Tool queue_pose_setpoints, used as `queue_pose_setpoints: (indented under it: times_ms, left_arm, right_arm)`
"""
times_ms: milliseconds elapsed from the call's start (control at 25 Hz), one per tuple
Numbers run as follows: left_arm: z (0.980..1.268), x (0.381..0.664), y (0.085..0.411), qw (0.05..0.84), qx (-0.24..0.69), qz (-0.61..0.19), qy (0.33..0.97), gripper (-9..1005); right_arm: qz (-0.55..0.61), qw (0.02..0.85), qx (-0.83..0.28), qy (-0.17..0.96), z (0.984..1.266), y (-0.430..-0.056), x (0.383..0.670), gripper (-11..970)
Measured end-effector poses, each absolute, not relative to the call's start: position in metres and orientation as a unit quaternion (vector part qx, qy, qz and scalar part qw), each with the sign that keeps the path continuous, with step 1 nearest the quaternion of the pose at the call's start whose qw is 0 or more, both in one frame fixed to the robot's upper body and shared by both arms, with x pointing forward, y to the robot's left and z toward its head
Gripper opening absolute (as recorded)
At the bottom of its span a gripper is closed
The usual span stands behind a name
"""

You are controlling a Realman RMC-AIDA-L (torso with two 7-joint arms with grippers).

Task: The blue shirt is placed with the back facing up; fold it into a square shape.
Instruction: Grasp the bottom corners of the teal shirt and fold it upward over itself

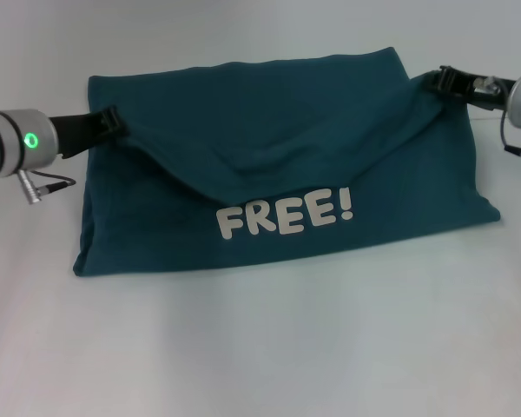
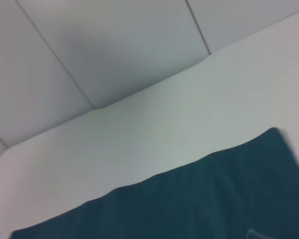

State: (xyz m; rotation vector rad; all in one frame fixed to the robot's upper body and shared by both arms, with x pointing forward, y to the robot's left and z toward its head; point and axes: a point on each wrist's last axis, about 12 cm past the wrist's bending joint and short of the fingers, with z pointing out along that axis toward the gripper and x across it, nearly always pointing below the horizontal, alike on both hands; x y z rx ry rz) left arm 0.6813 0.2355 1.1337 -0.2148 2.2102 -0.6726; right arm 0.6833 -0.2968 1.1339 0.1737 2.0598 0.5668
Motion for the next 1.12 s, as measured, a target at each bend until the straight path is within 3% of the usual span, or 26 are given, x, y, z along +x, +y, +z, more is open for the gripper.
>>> queue_pose_setpoints:
  times_ms: [360, 1120]
  left_arm:
    - [1.111, 0.680, 0.212, 0.421, -0.065, -0.213, 0.879, 60]
    - [1.120, 0.679, 0.204, 0.442, -0.046, -0.211, 0.871, 67]
  right_arm:
    - [0.172, 0.477, 0.037, 0.861, 1.117, -0.273, 0.690, 152]
    - [0.178, 0.481, -0.009, 0.858, 1.132, -0.268, 0.694, 164]
